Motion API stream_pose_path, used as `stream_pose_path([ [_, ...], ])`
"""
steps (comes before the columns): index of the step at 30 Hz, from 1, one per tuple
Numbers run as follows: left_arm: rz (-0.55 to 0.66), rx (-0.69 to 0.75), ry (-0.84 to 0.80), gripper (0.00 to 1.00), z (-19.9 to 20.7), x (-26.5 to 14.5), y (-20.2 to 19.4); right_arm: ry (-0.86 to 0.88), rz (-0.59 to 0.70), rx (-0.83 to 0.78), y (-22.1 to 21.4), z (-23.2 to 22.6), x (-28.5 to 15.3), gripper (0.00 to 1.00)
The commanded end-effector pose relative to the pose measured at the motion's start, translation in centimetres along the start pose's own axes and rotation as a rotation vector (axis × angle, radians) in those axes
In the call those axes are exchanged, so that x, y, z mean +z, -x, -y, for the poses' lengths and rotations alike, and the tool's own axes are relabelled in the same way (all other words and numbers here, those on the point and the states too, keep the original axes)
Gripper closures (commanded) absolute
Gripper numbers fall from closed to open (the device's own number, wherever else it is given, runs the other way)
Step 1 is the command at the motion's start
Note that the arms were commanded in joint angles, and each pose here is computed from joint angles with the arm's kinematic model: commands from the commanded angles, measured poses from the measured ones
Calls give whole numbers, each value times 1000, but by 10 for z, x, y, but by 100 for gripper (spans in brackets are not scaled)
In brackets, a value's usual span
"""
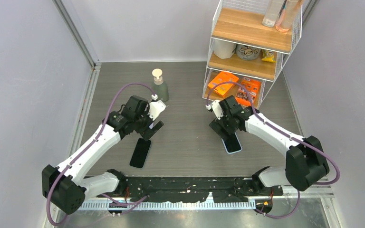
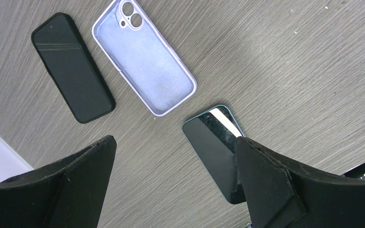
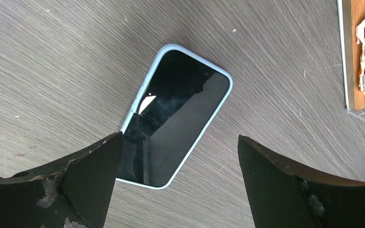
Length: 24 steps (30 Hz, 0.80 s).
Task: Take the phone out of the phone case
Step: Pick up the phone at the center of the board.
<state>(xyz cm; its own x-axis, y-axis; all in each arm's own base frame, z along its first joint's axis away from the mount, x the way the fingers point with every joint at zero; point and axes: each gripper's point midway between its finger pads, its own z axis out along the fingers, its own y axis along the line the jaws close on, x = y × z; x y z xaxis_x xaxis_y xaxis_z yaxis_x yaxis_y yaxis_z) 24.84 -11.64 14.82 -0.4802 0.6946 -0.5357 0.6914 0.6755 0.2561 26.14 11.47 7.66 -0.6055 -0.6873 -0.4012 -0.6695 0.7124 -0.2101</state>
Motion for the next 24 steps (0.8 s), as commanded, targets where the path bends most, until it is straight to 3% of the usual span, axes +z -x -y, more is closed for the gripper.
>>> stream_pose_path([
  [1,32,-20,-16,0,3,-1,6,-42,-48,46,-10,14,3,5],
  [10,26,-22,-39,1,8,3,5,87,-179,48,-37,4,25,5],
  [24,21,-22,-50,0,10,6,4,391,-232,-27,-49,-36,29,5],
])
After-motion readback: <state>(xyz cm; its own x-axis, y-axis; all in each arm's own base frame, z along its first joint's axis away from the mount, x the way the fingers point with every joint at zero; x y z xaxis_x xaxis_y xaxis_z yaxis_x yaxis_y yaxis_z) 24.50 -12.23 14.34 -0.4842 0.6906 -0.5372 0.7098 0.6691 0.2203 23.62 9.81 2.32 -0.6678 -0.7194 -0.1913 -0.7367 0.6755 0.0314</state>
